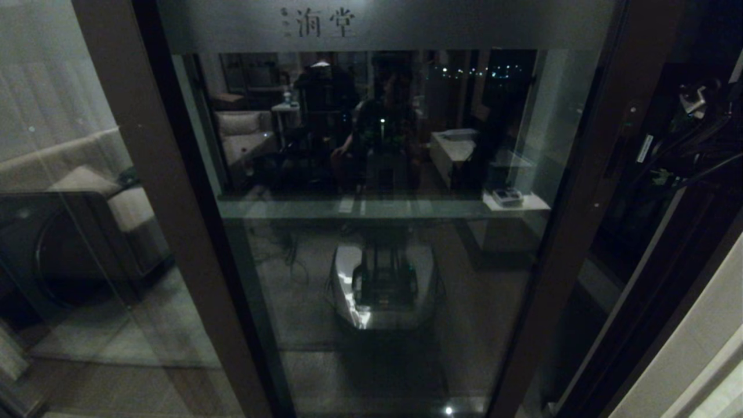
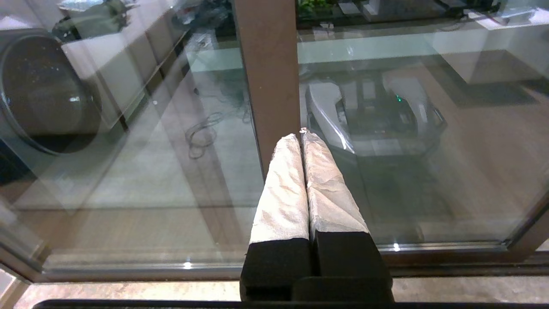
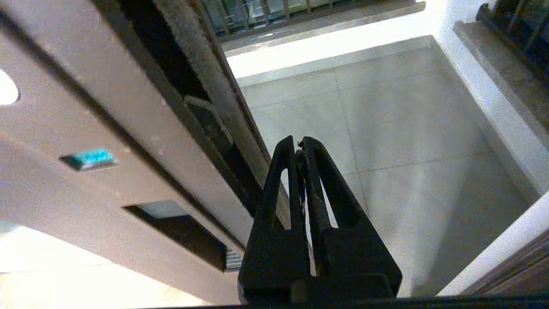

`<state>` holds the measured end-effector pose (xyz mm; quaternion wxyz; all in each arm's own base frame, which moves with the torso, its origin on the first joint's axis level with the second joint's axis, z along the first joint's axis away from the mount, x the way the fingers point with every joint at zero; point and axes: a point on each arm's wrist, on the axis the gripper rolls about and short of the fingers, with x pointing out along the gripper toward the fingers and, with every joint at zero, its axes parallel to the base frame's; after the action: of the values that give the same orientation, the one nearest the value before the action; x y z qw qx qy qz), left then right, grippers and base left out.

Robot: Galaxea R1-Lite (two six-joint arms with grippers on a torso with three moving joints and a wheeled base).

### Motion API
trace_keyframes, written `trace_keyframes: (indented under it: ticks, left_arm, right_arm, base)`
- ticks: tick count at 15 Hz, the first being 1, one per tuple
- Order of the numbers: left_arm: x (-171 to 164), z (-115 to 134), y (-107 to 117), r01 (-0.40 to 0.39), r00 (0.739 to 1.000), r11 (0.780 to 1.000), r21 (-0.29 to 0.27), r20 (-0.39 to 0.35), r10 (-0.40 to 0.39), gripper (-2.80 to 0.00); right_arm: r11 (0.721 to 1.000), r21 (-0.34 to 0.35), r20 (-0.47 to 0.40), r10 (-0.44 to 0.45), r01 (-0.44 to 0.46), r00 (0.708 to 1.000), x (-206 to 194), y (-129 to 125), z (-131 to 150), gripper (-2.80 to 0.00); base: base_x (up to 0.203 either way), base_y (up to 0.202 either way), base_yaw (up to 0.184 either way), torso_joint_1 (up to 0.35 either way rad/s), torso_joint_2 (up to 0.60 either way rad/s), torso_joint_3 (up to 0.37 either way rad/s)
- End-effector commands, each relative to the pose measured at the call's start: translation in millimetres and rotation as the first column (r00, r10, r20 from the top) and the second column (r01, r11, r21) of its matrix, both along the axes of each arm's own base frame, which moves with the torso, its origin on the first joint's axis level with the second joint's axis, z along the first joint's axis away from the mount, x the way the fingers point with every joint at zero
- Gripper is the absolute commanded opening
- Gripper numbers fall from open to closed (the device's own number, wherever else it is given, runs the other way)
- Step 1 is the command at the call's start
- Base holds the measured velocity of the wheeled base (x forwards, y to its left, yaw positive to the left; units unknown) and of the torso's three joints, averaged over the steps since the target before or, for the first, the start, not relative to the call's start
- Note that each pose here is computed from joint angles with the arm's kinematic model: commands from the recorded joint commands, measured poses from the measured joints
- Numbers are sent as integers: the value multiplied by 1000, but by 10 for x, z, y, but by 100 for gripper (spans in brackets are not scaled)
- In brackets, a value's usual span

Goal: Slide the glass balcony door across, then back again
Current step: Open the slid door

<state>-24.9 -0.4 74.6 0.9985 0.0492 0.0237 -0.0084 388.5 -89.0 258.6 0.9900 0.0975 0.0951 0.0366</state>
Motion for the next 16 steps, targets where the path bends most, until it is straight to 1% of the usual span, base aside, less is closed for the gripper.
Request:
trace_keyframes:
  ticks: [1,14,16]
  left_arm:
    - [-1,1,0,0,1000,1000,1,1,0,-280]
    - [0,1,0,0,1000,1000,1,0,0,-280]
    - [-1,1,0,1,1000,1000,1,1,-1,-280]
  right_arm:
    - [1000,1,2,23,-23,1000,-11,87,15,-280]
    - [996,3,-19,85,-85,996,28,340,-51,-280]
    - [999,-12,-24,48,-48,999,50,407,-64,-280]
  base:
    - [0,0,0,0,0,0]
    - [0,0,0,0,0,0]
    - [0,0,0,0,0,0]
